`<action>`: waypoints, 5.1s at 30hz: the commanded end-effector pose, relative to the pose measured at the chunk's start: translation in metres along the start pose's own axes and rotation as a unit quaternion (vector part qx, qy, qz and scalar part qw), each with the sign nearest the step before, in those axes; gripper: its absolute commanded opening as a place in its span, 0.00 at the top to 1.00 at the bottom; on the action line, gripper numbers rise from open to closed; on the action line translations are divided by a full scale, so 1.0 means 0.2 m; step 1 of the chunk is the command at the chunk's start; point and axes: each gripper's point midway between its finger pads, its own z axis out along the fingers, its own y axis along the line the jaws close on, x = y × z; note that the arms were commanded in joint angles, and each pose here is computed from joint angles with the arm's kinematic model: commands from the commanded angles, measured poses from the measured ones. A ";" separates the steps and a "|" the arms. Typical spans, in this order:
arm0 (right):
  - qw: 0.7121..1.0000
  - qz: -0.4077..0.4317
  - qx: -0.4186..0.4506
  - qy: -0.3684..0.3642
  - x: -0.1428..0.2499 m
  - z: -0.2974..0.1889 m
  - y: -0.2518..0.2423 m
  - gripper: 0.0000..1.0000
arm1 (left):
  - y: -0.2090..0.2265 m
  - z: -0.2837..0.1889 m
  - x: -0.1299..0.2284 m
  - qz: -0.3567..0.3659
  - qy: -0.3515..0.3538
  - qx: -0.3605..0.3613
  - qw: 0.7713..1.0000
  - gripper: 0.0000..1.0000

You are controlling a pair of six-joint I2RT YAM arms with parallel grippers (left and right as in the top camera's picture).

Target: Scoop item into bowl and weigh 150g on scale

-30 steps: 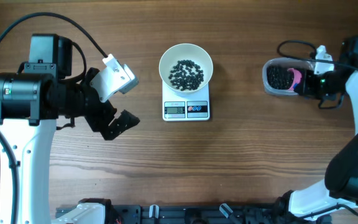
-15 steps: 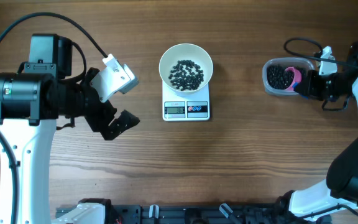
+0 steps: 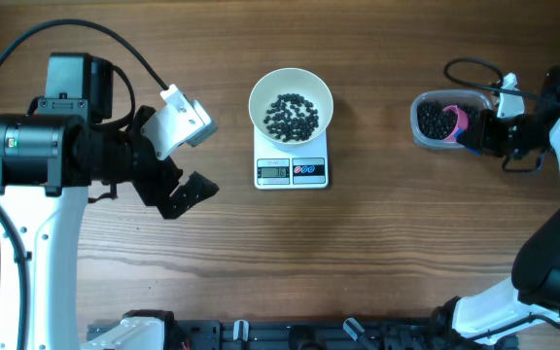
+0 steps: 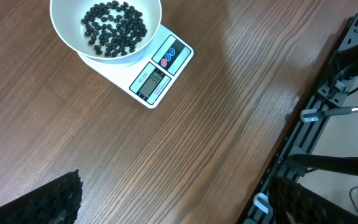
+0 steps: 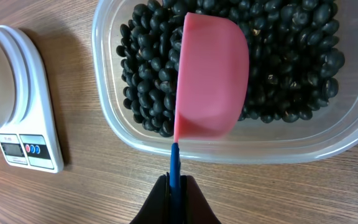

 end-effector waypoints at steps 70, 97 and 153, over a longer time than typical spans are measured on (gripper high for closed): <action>0.937 0.056 -0.323 -0.123 -0.09 -0.47 0.45 0.96 | 0.00 -0.03 -0.01 0.008 -0.005 -0.009 1.000 0.00; 0.936 -0.189 -0.284 -0.083 0.02 -0.25 1.31 0.96 | 0.00 -0.03 -0.01 0.008 -0.005 -0.009 1.000 0.00; 0.884 -0.452 -0.032 -0.109 -0.04 0.20 1.27 0.96 | 0.00 -0.03 -0.01 0.008 -0.005 -0.009 1.000 0.00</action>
